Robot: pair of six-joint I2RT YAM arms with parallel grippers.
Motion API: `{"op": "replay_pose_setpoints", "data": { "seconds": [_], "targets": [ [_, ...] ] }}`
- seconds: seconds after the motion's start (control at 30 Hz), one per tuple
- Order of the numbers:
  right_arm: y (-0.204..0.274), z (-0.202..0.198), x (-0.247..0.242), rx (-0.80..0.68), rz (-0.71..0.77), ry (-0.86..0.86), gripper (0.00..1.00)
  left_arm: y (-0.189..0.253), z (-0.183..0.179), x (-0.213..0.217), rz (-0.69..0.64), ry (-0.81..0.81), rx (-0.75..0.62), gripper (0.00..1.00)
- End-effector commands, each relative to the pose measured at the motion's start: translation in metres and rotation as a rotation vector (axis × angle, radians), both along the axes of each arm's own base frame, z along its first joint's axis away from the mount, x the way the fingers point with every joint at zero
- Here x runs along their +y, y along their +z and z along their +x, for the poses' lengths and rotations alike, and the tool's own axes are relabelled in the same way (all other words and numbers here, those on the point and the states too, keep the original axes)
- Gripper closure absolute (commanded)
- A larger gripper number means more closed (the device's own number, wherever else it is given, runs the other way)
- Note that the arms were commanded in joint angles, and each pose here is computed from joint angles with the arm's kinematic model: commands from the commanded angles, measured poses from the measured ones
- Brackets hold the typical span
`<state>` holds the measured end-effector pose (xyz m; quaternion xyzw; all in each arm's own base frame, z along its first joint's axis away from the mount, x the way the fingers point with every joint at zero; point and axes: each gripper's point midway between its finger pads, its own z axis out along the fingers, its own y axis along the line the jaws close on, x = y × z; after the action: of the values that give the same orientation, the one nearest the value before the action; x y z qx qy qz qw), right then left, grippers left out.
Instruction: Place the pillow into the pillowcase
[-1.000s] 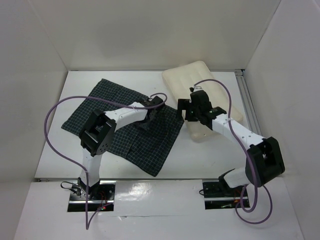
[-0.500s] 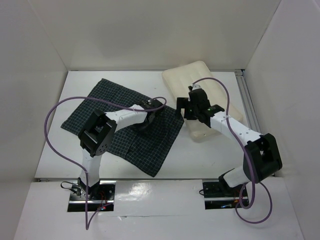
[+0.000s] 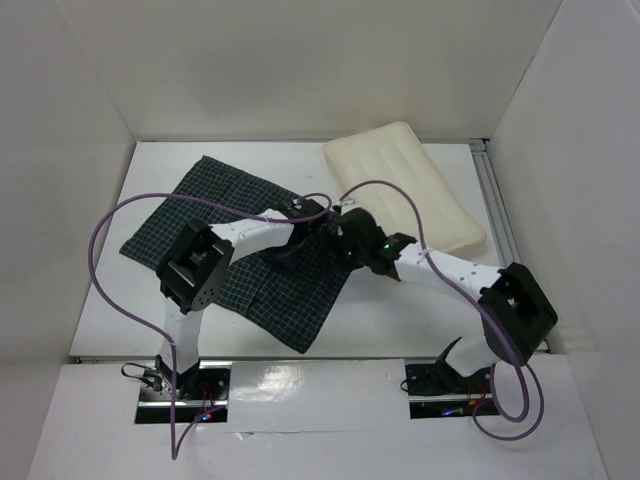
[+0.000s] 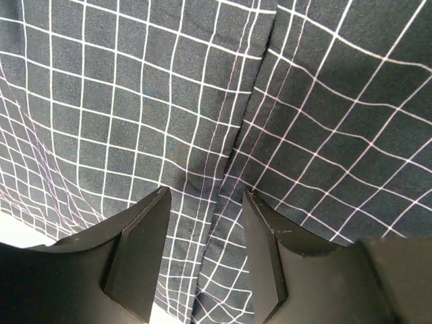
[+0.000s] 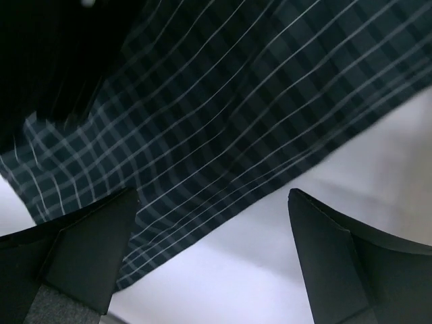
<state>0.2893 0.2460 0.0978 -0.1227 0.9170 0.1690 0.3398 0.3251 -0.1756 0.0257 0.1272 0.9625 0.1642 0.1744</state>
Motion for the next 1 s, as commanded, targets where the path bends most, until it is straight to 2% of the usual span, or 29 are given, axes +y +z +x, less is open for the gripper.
{"op": "replay_pose_setpoints", "data": {
  "seconds": [0.0, 0.1, 0.2, 0.27, 0.33, 0.4, 0.43, 0.5, 0.53, 0.63, 0.77, 0.87, 0.97],
  "targets": [
    [-0.026, -0.018, 0.02, 0.041, -0.021, -0.005, 0.0, 0.001, -0.003, -0.003, -0.027, 0.015, 0.013, 0.4],
    [-0.042, -0.025, 0.021, 0.073, -0.011, -0.061, 0.0, 0.0, -0.002, -0.001, -0.051, 0.03, 0.032, 0.4],
    [-0.05, -0.025, 0.028, 0.087, 0.039, -0.072, 0.05, 0.002, -0.003, -0.007, -0.114, 0.021, 0.043, 0.4],
    [-0.057, -0.022, 0.036, 0.091, 0.061, -0.073, 0.1, 0.003, 0.0, -0.005, -0.152, 0.032, 0.049, 0.4],
    [-0.065, -0.021, 0.041, 0.105, 0.069, -0.071, 0.21, 0.006, -0.001, -0.002, -0.163, 0.04, 0.051, 0.4],
    [-0.067, -0.017, 0.047, 0.098, 0.089, -0.063, 0.37, 0.009, 0.0, -0.002, -0.165, 0.028, 0.045, 0.39],
    [-0.072, -0.018, 0.047, 0.1, 0.086, -0.063, 0.61, 0.009, 0.0, -0.001, -0.162, 0.02, 0.046, 0.38],
    [-0.076, -0.018, 0.046, 0.111, 0.085, -0.072, 0.9, 0.007, -0.002, 0.0, -0.157, 0.02, 0.054, 0.36],
    [-0.076, -0.017, 0.045, 0.103, 0.078, -0.081, 1.0, 0.008, -0.001, 0.002, -0.146, 0.014, 0.051, 0.34],
    [-0.084, -0.022, 0.031, 0.106, 0.041, -0.103, 1.0, 0.003, -0.003, 0.01, -0.105, 0.021, 0.055, 0.27],
    [-0.075, -0.026, 0.017, 0.084, 0.016, -0.132, 1.0, -0.004, -0.004, 0.013, -0.083, 0.033, 0.063, 0.28],
    [-0.076, -0.03, 0.001, 0.085, -0.016, -0.159, 1.0, -0.007, -0.004, 0.015, -0.071, 0.043, 0.063, 0.37],
    [-0.077, -0.031, -0.012, 0.087, -0.027, -0.185, 1.0, -0.01, -0.004, 0.015, -0.065, 0.044, 0.07, 0.54]
  ]
}}
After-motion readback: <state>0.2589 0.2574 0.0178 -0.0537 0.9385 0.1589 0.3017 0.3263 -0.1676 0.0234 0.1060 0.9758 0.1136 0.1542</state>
